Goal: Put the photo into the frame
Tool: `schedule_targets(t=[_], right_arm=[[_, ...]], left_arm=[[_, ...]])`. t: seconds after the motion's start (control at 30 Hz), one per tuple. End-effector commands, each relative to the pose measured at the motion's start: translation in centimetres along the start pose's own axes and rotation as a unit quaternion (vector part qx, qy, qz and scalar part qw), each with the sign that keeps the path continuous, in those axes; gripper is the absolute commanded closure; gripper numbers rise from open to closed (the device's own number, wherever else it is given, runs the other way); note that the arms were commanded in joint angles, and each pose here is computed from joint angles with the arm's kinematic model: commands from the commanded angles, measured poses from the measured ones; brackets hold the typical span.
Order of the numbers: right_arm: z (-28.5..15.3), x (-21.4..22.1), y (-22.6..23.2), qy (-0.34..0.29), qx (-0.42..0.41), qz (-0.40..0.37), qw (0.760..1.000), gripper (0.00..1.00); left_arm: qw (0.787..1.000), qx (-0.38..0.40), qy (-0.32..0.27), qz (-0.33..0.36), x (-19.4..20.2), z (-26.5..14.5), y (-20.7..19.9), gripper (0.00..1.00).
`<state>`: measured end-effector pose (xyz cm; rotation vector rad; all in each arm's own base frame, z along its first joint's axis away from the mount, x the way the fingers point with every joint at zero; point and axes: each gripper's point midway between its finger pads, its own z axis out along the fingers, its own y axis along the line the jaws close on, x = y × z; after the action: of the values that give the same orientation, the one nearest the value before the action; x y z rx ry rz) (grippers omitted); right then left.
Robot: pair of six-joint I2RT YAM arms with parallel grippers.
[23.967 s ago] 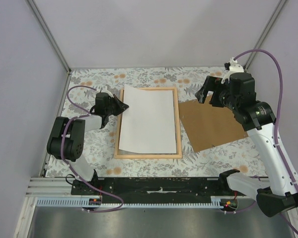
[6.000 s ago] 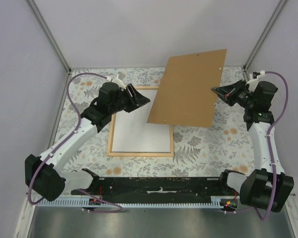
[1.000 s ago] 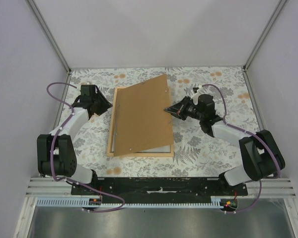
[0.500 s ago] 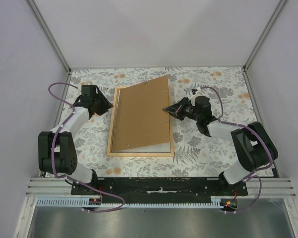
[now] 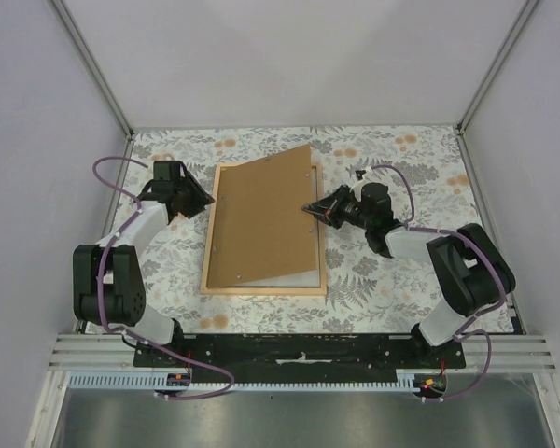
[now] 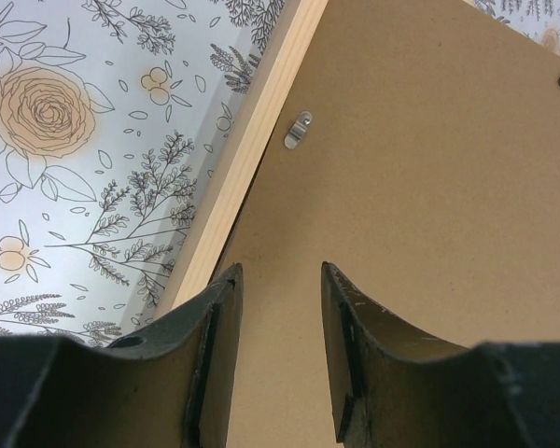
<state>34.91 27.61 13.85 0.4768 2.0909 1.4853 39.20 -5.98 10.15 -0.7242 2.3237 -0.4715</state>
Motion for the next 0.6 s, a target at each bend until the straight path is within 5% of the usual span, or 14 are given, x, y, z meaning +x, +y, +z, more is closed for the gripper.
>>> schedule_targets(t=[0.0,0.57], right_arm=[[0.5,-1.6,4.7,-0.023,-0.081,-0.040,0.996,1.00],[1.2,-1.1,3.5,-0.028,-0.085,-0.040,0.995,1.00]], left_arm=[[1.000,0.020,-0.004,-0.009,-0.3,0.2,-0.6,0.55],[1.000,0.017,0.008,-0.012,0.7,0.7,0.1,0.55]])
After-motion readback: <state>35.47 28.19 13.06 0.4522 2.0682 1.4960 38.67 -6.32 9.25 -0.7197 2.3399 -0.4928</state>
